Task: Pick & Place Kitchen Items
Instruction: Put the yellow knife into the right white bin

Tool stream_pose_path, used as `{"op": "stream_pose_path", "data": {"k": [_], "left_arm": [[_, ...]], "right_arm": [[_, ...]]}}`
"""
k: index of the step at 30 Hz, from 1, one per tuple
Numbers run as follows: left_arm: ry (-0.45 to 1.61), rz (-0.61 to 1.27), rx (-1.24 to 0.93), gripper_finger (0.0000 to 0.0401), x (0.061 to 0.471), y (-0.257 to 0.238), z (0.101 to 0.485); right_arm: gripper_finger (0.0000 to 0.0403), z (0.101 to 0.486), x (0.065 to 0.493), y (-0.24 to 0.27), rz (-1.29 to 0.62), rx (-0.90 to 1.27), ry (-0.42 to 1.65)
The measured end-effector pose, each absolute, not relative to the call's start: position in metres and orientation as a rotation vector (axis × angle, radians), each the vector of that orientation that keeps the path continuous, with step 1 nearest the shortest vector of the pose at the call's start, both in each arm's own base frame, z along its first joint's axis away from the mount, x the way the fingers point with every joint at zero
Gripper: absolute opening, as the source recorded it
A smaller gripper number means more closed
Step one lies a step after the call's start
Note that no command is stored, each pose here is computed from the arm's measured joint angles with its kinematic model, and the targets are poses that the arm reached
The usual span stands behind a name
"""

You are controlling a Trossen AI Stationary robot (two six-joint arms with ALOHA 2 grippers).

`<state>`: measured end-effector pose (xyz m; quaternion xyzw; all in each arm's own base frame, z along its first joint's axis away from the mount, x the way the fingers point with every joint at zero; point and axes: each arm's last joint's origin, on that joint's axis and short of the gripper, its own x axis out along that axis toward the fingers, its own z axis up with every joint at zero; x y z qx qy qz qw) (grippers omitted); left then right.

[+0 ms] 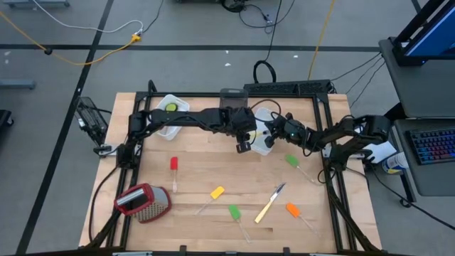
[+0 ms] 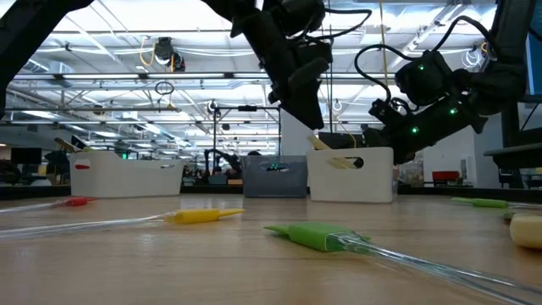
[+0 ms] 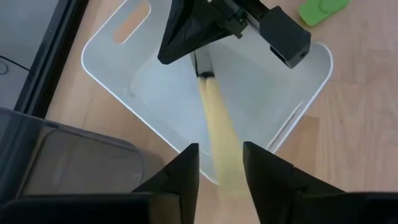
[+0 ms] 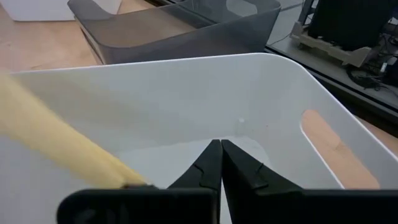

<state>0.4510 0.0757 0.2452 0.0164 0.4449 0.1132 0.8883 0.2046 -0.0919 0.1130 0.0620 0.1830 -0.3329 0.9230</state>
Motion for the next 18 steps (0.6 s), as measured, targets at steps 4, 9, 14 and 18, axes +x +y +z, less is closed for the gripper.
{"op": "stream_pose_path", "data": {"k": [4, 9, 14, 18], "left_arm": [[0.924, 0.237, 0.03, 0.0146, 0.451, 0.0755, 0.2452], [0.925, 0.238, 0.029, 0.0143, 0.4509, 0.0756, 0.2452], [0.926, 0.238, 0.029, 0.0133, 0.4508, 0.0756, 0.2451], [0.931, 0.243, 0.034, 0.0131, 0.4505, 0.0756, 0.2448]], "right_arm": [[0.0001, 0.113, 0.2046, -0.0919, -0.683, 0.127, 0.376], [0.0001, 0.1131, 0.2046, -0.092, -0.684, 0.127, 0.375], [0.0002, 0.1163, 0.2059, -0.0922, -0.681, 0.12, 0.339], [0.0018, 0.1194, 0.207, -0.0926, -0.67, 0.061, 0.324]]}}
